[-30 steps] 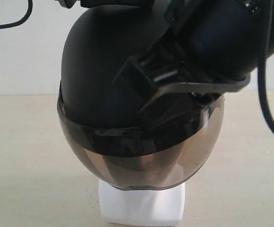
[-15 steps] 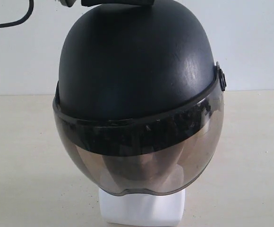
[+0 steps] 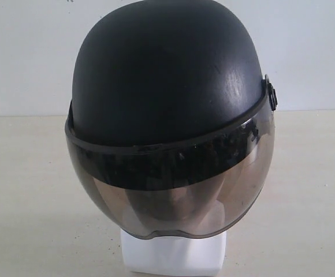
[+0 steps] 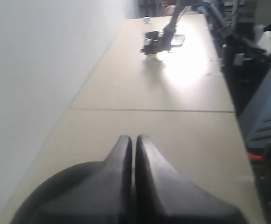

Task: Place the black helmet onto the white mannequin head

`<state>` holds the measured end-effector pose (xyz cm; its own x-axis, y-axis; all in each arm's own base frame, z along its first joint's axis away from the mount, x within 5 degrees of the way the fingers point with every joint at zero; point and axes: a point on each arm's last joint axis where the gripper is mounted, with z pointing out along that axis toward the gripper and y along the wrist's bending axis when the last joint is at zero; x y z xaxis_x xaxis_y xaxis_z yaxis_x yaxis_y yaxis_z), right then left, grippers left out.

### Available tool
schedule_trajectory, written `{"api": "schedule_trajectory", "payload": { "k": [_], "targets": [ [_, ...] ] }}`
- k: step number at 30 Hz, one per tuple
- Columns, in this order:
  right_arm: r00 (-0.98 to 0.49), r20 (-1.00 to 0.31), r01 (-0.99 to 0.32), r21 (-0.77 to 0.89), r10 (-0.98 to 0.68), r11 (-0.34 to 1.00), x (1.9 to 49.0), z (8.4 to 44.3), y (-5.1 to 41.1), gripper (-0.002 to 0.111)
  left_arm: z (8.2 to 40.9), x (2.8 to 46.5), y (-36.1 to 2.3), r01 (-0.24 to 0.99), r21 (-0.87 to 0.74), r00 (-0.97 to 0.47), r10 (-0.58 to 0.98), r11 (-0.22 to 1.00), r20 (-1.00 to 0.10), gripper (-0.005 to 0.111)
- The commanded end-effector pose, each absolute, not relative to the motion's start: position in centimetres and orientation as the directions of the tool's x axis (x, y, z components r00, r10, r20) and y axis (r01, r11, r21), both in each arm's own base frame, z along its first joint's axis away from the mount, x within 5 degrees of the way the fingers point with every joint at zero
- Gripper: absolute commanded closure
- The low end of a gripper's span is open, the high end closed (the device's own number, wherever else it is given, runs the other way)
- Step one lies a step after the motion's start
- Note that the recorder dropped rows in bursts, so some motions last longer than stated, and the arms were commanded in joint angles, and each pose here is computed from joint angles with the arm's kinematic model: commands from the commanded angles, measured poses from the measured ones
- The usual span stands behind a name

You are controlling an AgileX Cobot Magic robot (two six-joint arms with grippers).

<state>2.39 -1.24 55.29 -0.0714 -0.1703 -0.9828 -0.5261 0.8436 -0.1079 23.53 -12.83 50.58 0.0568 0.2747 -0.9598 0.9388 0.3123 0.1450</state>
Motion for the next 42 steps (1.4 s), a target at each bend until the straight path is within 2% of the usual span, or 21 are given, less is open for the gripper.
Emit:
{"api": "schedule_trajectory", "payload": {
  "k": [1,5,10,13,16,19,24,26,29,30,33,34,38,42],
  "targets": [
    [-0.105,-0.977,-0.542,-0.101,-0.187,0.834,1.1,52.2,-2.4,0.108,53.5,19.1,-10.1,0.8,0.28,0.096,0.348,0.53,-0.933,0.102],
    [0.023,-0.995,-0.601,-0.093,-0.099,0.794,0.9,49.0,-1.5,0.108,54.5,15.2,-7.5,0.647,0.292,0.051,0.343,0.704,-0.938,0.102],
    [0.193,-0.981,-0.646,-0.134,-0.009,0.751,2.3,42.1,1.2,0.108,52.5,9.8,-4.7,0.494,0.249,0.007,0.283,0.833,-0.959,0.102],
    [0.184,-0.981,-0.668,-0.165,-0.054,0.725,4.0,36.3,3.4,0.108,49.3,7.8,-3.7,0.432,0.173,-0.026,0.204,0.885,-0.979,0.102],
    [0.148,-0.986,-0.695,-0.156,-0.073,0.702,4.9,32.5,4.8,0.108,45.5,6.6,-3.2,0.406,0.109,-0.036,0.135,0.907,-0.99,0.102],
    [0.018,-0.996,-0.716,-0.07,-0.082,0.694,5.2,29.7,5.2,0.108,42.0,5.6,-2.9,0.386,0.052,-0.045,0.075,0.921,-0.996,0.102],
    [-0.037,-0.991,-0.718,-0.064,-0.129,0.693,5.4,27.8,5.4,0.108,37.3,3.6,-2.6,0.415,0.046,-0.143,0.115,0.909,-0.983,0.102],
    [-0.034,-0.991,-0.718,-0.064,-0.127,0.693,5.4,27.8,5.4,0.108,36.5,2.6,-2.5,0.427,0.049,-0.159,0.128,0.903,-0.979,0.102],
    [-0.029,-0.992,-0.719,-0.064,-0.122,0.692,5.4,27.9,5.4,0.108,36.6,1.9,-2.4,0.427,0.055,-0.134,0.124,0.902,-0.983,0.102],
    [0.038,-0.992,-0.715,-0.109,-0.118,0.69,5.4,28.4,5.4,0.108,36.6,1.6,-2.3,0.427,0.057,-0.126,0.122,0.902,-0.985,0.102],
    [0.078,-0.992,-0.71,-0.125,-0.1,0.693,5.1,28.7,5.1,0.108,36.6,1.6,-2.3,0.427,0.058,-0.123,0.121,0.902,-0.985,0.102],
    [0.105,-0.99,-0.663,-0.138,-0.091,0.735,4.9,28.9,4.4,0.108,36.6,1.6,-2.3,0.427,0.058,-0.123,0.121,0.902,-0.985,0.102],
    [0.054,-0.995,-0.373,0.061,0.088,0.926,5.5,27.1,2.2,0.108,36.6,1.6,-2.3,0.427,0.06,-0.122,0.124,0.902,-0.985,0.102],
    [-0.012,-0.998,-0.211,0.063,0.062,0.975,6.2,24.4,1.3,0.108,36.6,1.6,-2.3,0.427,0.06,-0.122,0.124,0.902,-0.985,0.102]
  ]
}}
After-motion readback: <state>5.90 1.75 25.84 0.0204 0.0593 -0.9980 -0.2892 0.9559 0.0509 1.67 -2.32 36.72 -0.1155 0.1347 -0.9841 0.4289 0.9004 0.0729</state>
